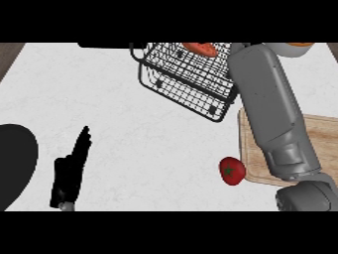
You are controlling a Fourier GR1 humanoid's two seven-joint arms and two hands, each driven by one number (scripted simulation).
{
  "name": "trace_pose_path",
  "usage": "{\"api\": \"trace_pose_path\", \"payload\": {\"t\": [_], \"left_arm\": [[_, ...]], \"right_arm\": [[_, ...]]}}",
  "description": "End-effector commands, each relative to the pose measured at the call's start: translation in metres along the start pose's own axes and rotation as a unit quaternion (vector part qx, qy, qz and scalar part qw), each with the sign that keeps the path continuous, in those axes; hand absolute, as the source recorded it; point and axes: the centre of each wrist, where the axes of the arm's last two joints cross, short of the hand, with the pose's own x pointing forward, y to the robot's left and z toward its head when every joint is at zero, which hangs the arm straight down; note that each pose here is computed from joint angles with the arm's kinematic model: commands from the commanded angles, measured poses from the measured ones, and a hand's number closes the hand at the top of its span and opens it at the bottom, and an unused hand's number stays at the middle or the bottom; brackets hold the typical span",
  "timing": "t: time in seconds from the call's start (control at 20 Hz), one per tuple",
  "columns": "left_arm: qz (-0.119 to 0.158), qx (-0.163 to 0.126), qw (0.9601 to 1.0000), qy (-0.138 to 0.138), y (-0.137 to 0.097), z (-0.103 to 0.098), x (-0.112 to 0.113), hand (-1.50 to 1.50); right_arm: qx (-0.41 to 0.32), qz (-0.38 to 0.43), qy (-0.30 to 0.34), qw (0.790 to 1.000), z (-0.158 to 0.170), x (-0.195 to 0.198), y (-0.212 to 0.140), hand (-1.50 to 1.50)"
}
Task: Pick the sweet potato from the cutting board and place it in the tiered basket
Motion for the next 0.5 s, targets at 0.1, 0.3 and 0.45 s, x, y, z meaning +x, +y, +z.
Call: {"api": "trace_pose_path", "payload": {"t": [0.1, 0.3, 0.45], "left_arm": [[0.001, 0.001, 1.0000, 0.006, -0.001, 0.005, -0.001, 0.00], [0.000, 0.019, 0.9997, 0.013, 0.016, -0.005, -0.008, 0.00], [0.003, 0.015, 0.9997, 0.017, 0.014, 0.006, -0.008, 0.00]], "right_arm": [[-0.028, -0.115, -0.024, 0.993, -0.003, -0.006, -0.002, -1.50], [-0.141, -0.137, -0.050, 0.979, -0.003, 0.005, -0.028, -1.50], [-0.220, -0.134, -0.021, 0.966, -0.021, -0.003, -0.085, -1.50]]}}
